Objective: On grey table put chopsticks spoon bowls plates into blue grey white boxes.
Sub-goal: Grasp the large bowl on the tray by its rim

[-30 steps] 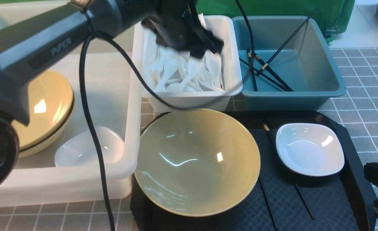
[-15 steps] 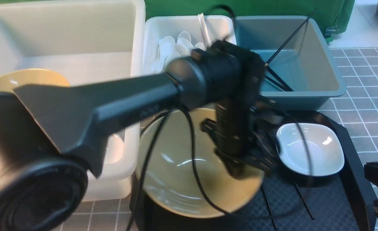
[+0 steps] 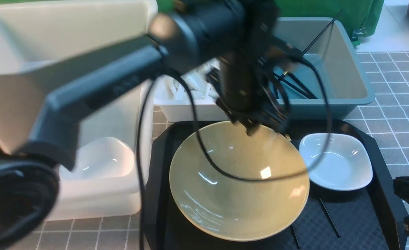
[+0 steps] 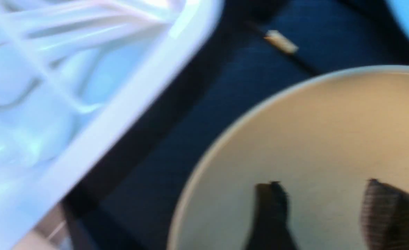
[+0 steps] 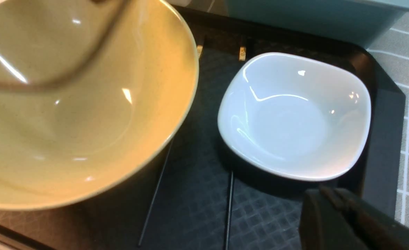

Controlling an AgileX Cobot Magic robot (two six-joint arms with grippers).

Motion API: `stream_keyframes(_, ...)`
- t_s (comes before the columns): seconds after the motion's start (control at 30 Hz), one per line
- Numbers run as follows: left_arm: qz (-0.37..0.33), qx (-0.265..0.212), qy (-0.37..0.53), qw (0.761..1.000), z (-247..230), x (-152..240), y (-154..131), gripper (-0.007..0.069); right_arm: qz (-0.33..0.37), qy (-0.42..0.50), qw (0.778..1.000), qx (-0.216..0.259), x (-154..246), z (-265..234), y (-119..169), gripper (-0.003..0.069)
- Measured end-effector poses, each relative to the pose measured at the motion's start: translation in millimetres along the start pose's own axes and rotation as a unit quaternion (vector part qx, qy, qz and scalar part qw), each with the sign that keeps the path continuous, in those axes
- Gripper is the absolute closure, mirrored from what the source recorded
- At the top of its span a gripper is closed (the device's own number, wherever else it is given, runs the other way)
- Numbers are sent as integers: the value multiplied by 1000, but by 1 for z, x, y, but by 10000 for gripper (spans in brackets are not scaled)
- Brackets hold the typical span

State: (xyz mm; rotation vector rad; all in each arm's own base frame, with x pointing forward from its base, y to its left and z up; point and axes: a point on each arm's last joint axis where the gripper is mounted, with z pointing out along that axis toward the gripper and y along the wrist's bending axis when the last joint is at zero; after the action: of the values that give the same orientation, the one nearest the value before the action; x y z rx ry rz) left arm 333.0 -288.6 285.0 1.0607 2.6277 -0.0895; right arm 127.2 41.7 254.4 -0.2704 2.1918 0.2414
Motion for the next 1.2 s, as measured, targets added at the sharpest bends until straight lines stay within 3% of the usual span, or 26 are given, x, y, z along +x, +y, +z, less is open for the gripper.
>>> stream_keyframes(0.1,-17,-3,13,1000,5,6,15,170,1,0,1000,0,0,0,0,614)
stream_keyframes(0.2,-32,-3,39,999,21,12,25,133,1,0,1000,0,0,0,0,613)
stream_keyframes(0.33,-40,0,76,996,47,19,30,141,1,-1,1000,0,0,0,0,613)
stream_keyframes(0.43,-41,1,90,995,61,21,30,185,1,-2,1000,0,0,0,0,613)
stream_keyframes(0.5,-41,-2,101,994,72,22,31,302,1,-2,1000,0,0,0,0,613)
stream_keyframes(0.63,-28,13,110,993,70,23,30,467,1,-2,1000,-1,0,0,0,613)
stream_keyframes(0.8,-19,28,87,996,58,20,28,508,2,-1,1000,-1,0,0,0,613)
stream_keyframes(0.97,1,70,36,997,16,18,20,619,2,0,1000,-1,0,0,0,613)
stream_keyframes(1.07,5,77,3,997,-12,19,21,622,2,0,1000,-1,0,0,0,613)
stream_keyframes(1.2,-11,97,-40,994,-49,28,44,620,3,1,1000,-1,0,0,0,613)
